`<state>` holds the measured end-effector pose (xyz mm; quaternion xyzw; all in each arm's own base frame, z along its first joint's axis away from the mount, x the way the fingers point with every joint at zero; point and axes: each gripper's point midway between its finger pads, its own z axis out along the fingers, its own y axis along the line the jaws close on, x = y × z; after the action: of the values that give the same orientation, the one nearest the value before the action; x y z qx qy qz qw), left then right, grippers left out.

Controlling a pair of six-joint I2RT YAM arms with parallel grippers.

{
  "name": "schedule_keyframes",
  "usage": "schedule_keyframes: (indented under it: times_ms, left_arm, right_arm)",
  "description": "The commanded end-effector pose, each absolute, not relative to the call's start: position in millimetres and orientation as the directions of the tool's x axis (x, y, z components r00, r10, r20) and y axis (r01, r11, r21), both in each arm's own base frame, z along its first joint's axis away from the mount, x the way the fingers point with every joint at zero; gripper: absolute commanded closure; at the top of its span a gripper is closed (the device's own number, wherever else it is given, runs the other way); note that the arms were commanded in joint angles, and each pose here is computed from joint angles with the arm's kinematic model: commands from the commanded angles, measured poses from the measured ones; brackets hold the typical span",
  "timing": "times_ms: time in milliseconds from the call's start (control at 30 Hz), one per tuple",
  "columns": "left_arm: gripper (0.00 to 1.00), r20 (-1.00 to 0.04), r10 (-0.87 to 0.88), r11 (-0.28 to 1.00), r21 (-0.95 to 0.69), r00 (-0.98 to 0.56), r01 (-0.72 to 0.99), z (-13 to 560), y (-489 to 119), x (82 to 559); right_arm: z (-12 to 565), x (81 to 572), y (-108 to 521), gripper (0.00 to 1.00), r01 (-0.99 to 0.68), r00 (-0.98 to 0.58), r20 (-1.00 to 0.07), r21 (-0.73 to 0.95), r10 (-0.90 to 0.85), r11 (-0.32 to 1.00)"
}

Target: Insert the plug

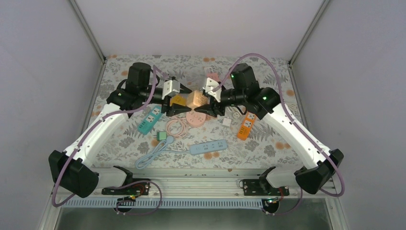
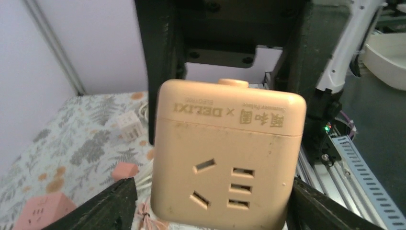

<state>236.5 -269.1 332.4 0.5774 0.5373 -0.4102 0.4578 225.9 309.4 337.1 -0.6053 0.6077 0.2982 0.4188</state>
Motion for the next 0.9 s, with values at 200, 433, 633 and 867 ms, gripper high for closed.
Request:
schedule_keyframes:
  times_ms: [200,433,633,867]
  left_arm:
    - [0.04,-0.988,0.122,0.508,-0.017,-0.092,0.861,359.9,-239.4,301.5]
    - [0.00,-0.969,-0.084,0.899,-0.175,-0.233,0.402,357.4,-146.0,320.3]
    - [0.00,-0.977,-0.115,0.941,-0.165,-0.178,0.295,368.8,-113.2,298.9]
    - [0.00,-0.990,-0.102,0.960,-0.124,-0.098,0.252,372.3,-97.2,287.9]
  right_arm:
    - [326.8,247.5,294.6,0.48,-0.926,-0.132,-0.914,-0.025,-0.384,0.378]
    - [274.2,283.3,271.9,0.51,-0.790,-0.328,-0.849,0.007,-0.414,0.612]
    - [238.1,308.4,274.8,0.49,-0.738,-0.414,-0.794,0.008,-0.444,0.675]
    - [198.8,324.2,293.5,0.48,-0.766,-0.457,-0.746,0.053,-0.484,0.641]
